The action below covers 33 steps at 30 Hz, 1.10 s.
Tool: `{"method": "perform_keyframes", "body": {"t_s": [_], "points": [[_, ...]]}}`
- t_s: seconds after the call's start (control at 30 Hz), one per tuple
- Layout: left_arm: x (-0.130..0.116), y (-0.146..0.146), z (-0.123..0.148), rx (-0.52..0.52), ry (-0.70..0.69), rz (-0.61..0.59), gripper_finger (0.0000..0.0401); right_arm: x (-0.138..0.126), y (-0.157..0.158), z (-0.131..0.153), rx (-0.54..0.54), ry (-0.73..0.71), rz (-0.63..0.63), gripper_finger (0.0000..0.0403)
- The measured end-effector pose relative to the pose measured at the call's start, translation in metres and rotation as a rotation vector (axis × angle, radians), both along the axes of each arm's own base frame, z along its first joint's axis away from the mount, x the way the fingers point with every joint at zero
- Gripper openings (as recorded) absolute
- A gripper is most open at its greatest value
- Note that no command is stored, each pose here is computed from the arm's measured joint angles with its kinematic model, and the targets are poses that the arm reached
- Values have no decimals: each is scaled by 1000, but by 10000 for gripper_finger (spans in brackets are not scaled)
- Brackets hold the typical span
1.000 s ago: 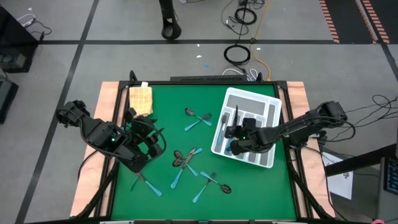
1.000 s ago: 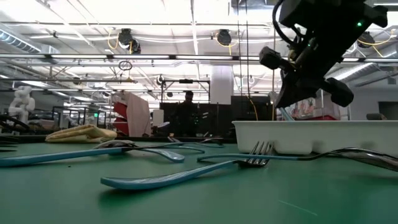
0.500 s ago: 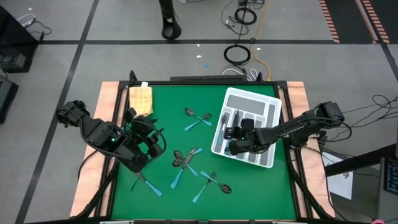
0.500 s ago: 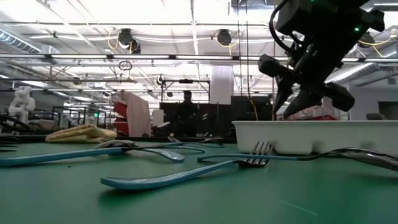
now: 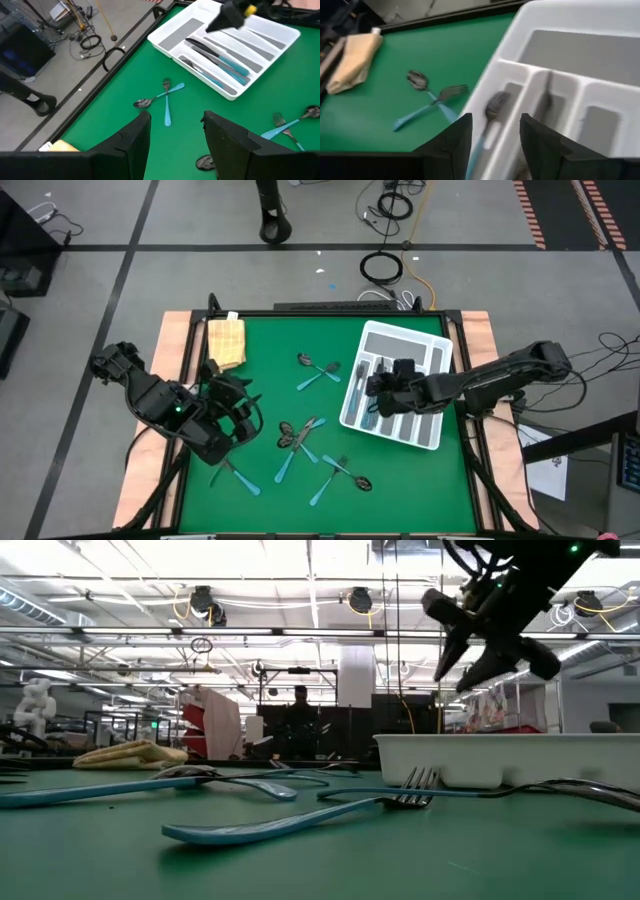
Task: Sort silverware
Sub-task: Put the blue table knife into the white cutlery tray
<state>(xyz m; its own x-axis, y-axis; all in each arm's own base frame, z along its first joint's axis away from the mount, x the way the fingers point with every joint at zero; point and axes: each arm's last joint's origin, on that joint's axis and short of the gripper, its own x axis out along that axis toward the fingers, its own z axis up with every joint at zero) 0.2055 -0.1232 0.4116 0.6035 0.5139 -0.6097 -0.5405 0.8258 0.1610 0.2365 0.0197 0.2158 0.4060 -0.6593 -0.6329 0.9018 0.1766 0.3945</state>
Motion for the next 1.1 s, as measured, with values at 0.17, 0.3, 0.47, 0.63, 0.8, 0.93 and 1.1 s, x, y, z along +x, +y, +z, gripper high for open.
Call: {"method": "perform_keyframes", "body": {"t_s": [0.17,0.3,0.47,0.63,0.8,0.93,1.1], "points": [[-2,-4,0,-12,-8,-10,187,-4,-18,-2,63,151,71,123],[-3,-5,0,-13,-8,-13,187,6,-24,-15,132,235,155,82],[-3,-5,0,-19,-3,-15,187,12,-23,-33,144,314,149,28],[-3,-5,0,-21,-1,-16,187,17,-22,-46,167,365,159,3],[-3,-5,0,-21,-1,-16,187,19,-22,-51,169,377,154,2],[-3,-5,0,-21,-1,-16,187,26,-22,-51,155,326,190,2],[-3,-5,0,-20,-1,-17,187,36,-21,-47,128,245,233,1]]}}
